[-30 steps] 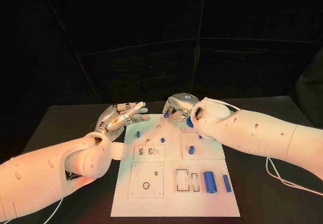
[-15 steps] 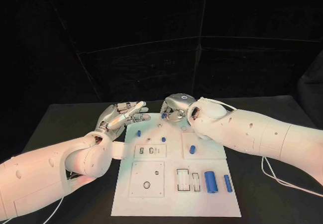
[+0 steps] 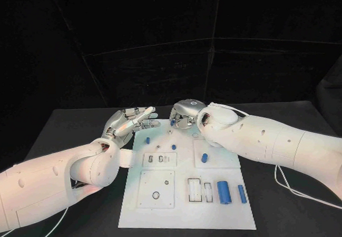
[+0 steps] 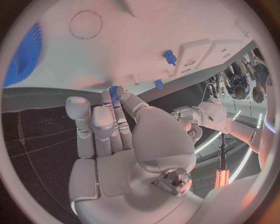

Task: Assemble the parts on the task board

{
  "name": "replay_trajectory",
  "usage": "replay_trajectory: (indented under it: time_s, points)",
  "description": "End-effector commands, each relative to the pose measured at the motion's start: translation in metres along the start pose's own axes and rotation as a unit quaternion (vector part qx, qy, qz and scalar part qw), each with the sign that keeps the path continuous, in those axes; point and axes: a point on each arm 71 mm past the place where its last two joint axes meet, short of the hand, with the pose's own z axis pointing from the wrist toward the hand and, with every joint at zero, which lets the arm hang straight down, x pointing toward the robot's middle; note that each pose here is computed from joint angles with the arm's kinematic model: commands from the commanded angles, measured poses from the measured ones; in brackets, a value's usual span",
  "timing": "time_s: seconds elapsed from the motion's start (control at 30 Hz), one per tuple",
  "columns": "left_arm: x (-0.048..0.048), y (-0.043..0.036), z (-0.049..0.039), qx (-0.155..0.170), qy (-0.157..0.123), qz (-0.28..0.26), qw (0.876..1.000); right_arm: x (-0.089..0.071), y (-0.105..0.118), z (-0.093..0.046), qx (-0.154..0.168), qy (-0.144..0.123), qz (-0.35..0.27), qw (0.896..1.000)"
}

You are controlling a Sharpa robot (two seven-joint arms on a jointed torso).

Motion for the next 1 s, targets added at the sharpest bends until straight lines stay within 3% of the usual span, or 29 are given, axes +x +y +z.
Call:
replay_trajectory:
  time_s: [0.03,0.23,0.5,0.77,1.0]
  points:
    - [0.002,-0.0014,0.0007,0.004,0.009,-0.001,1.0,0.0,0.0,0.001,0.001,0.006,-0.005,1.0]
    - [0.0018,-0.0014,0.001,0.003,0.009,-0.001,1.0,0.0,-0.001,0.002,0.004,0.005,-0.005,1.0]
    - [-0.0009,-0.0019,0.0005,0.002,0.006,0.0,1.0,-0.007,-0.008,-0.008,0.006,-0.029,0.001,1.0]
    - [-0.0052,-0.0034,-0.0012,0.003,0.003,0.002,1.0,-0.025,-0.037,-0.041,0.041,-0.045,0.051,0.997]
    - [-0.0071,-0.0038,-0.0017,0.002,0.002,0.002,1.0,-0.034,-0.072,-0.072,0.111,-0.011,0.101,0.989]
